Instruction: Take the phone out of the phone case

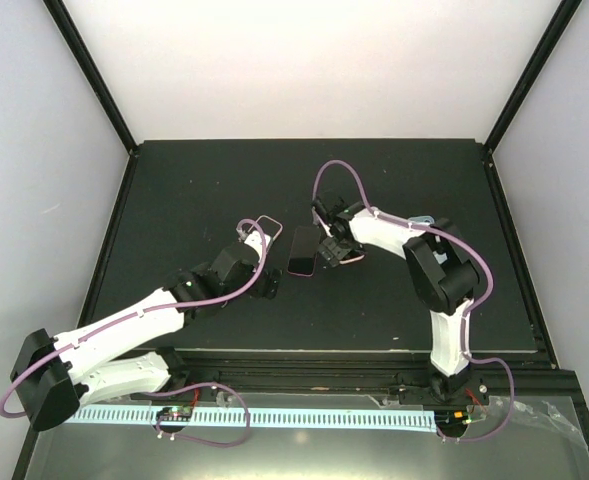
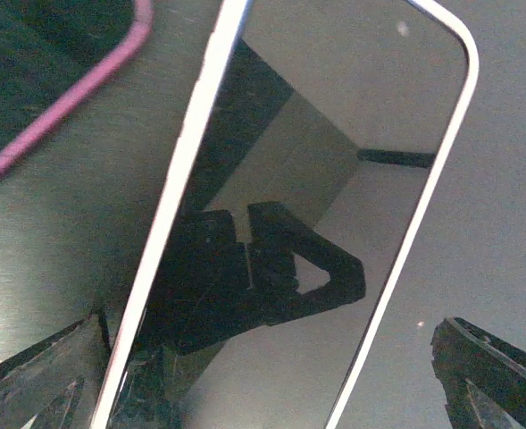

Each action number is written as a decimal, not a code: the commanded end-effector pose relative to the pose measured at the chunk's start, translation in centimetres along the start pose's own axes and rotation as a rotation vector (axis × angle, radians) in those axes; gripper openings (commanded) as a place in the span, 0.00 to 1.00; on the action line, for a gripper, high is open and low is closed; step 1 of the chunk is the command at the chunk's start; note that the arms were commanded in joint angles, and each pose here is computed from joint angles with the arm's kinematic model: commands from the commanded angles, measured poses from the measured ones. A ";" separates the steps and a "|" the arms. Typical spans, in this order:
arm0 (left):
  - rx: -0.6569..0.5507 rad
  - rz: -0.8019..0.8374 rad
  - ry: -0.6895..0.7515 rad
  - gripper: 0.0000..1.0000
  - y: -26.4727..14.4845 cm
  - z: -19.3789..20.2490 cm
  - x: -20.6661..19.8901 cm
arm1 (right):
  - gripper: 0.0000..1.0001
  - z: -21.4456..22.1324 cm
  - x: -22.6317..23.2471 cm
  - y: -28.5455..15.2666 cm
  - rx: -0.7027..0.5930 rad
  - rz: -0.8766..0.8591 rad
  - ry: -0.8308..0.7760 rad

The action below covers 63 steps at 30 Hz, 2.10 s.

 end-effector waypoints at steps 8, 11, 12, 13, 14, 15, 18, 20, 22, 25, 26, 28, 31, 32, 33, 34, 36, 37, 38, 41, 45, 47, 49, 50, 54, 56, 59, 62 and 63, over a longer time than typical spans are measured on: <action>-0.005 0.016 -0.034 0.96 -0.2 0.0 0.1 | 1.00 0.2 -4.0 2.6 0.132 -0.258 0.114; -0.003 0.021 -0.034 0.96 -0.1 0.2 0.0 | 1.00 0.0 -4.0 3.2 0.135 -0.263 0.100; -0.001 0.019 -0.034 0.96 -0.1 0.3 0.1 | 1.00 -0.1 -3.9 3.2 0.135 -0.271 0.096; 0.000 0.019 -0.034 0.96 -0.1 0.3 0.1 | 1.00 -0.1 -3.8 3.3 0.137 -0.278 0.089; -0.001 0.017 -0.035 0.96 -0.1 0.3 0.1 | 1.00 -0.1 -3.8 3.5 0.142 -0.283 0.084; -0.001 0.017 -0.035 0.96 -0.1 0.3 0.1 | 1.00 -0.2 -3.7 3.6 0.144 -0.284 0.080; -0.002 0.017 -0.037 0.96 -0.1 0.3 0.1 | 1.00 -0.2 -3.6 3.9 0.149 -0.289 0.067; -0.003 0.020 -0.039 0.96 -0.2 0.3 0.1 | 1.00 -0.1 -3.6 4.1 0.154 -0.293 0.066; -0.005 0.021 -0.041 0.96 -0.1 0.3 0.1 | 1.00 -0.1 -3.5 4.2 0.160 -0.298 0.065; -0.005 0.026 -0.045 0.96 -0.1 0.2 0.0 | 0.99 0.3 -3.4 4.8 0.183 -0.326 0.070; -0.004 0.028 -0.046 0.96 0.0 0.3 0.0 | 0.99 0.5 -3.4 5.0 0.201 -0.347 0.083; -0.003 0.031 -0.052 0.96 0.0 0.3 0.0 | 0.99 0.8 -3.7 5.7 0.236 -0.382 0.120; -0.003 0.034 -0.066 0.95 0.0 0.4 0.0 | 0.93 1.2 -3.8 5.9 0.265 -0.407 0.151; -0.004 0.036 -0.072 0.95 0.0 0.4 0.0 | 0.90 1.3 -3.9 5.8 0.264 -0.402 0.159; -0.005 0.038 -0.081 0.95 0.0 0.5 -0.1 | 0.87 1.4 -3.9 5.6 0.262 -0.398 0.164; -0.009 0.042 -0.090 0.95 0.0 0.4 -0.1 | 0.83 1.4 -3.9 5.4 0.262 -0.395 0.166; -0.013 0.055 -0.112 0.95 0.1 0.5 -0.2 | 0.77 1.7 -4.1 4.8 0.263 -0.386 0.170; -0.015 0.063 -0.124 0.95 0.2 0.5 -0.3 | 0.75 1.8 -4.2 4.5 0.258 -0.383 0.168; -0.019 0.071 -0.139 0.95 0.3 0.6 -0.3 | 0.73 2.0 -4.3 4.1 0.253 -0.383 0.165; -0.021 0.098 -0.194 0.94 0.8 0.7 -0.7 | 0.68 2.6 -4.2 2.1 0.202 -0.417 0.153; -0.051 0.166 -0.309 0.93 1.4 0.0 -1.2 | 0.61 3.3 -4.1 -2.4 0.035 -0.489 0.133; -0.067 0.208 -0.363 0.93 1.7 -0.7 -1.4 | 0.60 3.9 -3.9 -4.1 -0.043 -0.521 0.127; -0.079 0.262 -0.406 0.93 2.1 -1.8 -1.8 | 0.59 4.4 -3.9 -5.6 -0.114 -0.539 0.131; -0.085 0.287 -0.424 0.92 2.4 -2.4 -2.0 | 0.59 4.7 -3.7 -6.1 -0.149 -0.550 0.132; -0.093 0.398 -0.474 0.88 3.8 -4.7 -3.4 | 0.57 5.5 -3.1 -7.6 -0.261 -0.610 0.142; -0.102 0.452 -0.503 0.85 4.6 -6.0 -4.2 | 0.57 5.5 -3.0 -8.2 -0.288 -0.633 0.151; -0.122 0.521 -0.566 0.77 5.7 -6.9 -5.1 | 0.57 5.3 -3.1 -9.1 -0.298 -0.650 0.175; -0.139 0.567 -0.627 0.76 6.6 -7.5 -5.6 | 0.57 5.3 -3.1 -9.8 -0.324 -0.665 0.173; -0.135 0.578 -0.642 0.76 7.0 -7.6 -5.8 | 0.57 5.4 -3.1 -9.9 -0.331 -0.671 0.170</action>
Point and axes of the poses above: each gripper's point midway between its finger pads, its own y axis out along the fingers, its own x axis along the line the jaws close on, z = x × y, the point moved 8 cm from there along -y, back along the fingers, and after that the axes turned 3 degrees about y, right-handed, at the moved point
